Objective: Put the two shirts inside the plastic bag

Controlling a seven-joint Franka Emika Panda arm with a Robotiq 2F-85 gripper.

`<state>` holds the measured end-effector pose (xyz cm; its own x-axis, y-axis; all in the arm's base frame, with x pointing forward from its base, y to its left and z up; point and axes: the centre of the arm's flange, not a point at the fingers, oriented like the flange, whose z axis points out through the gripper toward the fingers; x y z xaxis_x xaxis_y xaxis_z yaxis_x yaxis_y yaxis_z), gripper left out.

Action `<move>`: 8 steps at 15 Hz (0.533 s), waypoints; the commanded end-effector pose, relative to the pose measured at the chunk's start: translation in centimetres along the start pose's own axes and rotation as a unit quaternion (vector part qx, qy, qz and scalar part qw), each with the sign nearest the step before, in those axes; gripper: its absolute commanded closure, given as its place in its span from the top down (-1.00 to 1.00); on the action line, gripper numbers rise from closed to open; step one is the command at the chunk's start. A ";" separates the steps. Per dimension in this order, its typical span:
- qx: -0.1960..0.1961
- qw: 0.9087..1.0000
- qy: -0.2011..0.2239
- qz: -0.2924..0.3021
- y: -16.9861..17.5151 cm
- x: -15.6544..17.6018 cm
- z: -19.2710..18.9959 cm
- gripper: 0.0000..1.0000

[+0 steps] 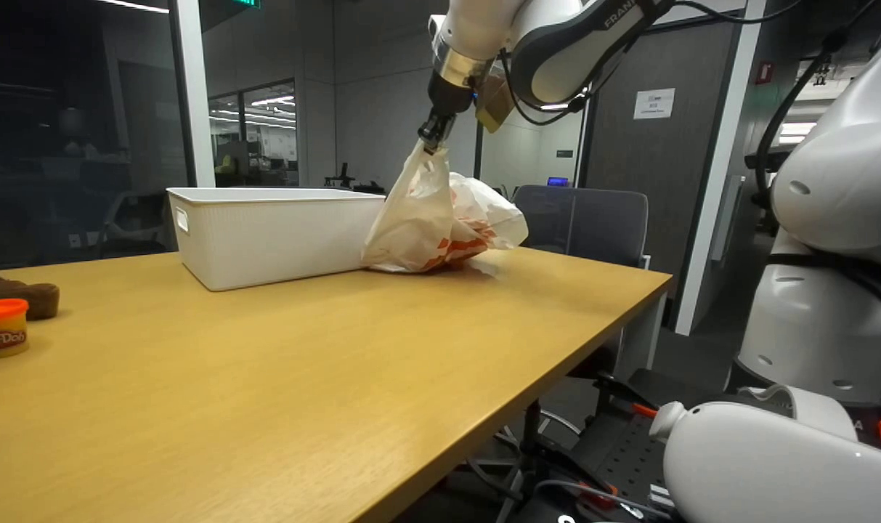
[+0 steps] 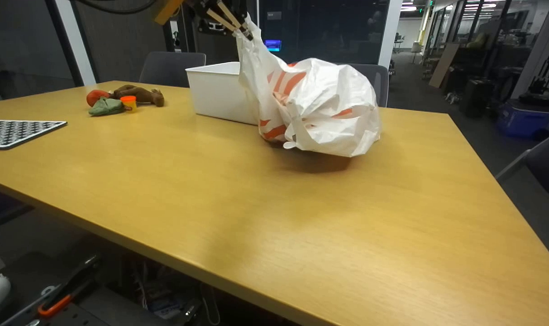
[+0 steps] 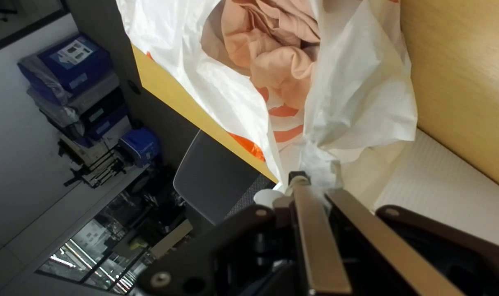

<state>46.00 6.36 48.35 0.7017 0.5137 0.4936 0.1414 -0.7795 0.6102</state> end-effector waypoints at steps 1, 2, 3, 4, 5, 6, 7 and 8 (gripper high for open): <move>0.025 1.000 0.009 0.000 -1.4 -0.6 0.2 -0.99; 0.022 1.000 0.010 -0.002 -1.9 -0.9 0.4 -0.99; 0.011 1.000 0.010 -0.005 -2.1 -1.0 0.5 -0.99; 0.003 1.000 0.016 -0.007 -2.0 -1.0 0.3 -0.99; -0.004 1.000 0.021 -0.006 -1.9 -0.8 -0.1 -0.99; -0.013 0.999 0.029 -0.007 -1.6 -0.6 -0.6 -0.99; -0.025 0.999 0.037 -0.009 -1.3 -0.4 -1.1 -0.99; -0.033 0.998 0.044 -0.009 -1.0 -0.2 -1.6 -0.99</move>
<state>45.20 7.32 46.73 0.6826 0.5438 0.4882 0.1619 -0.7640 0.6246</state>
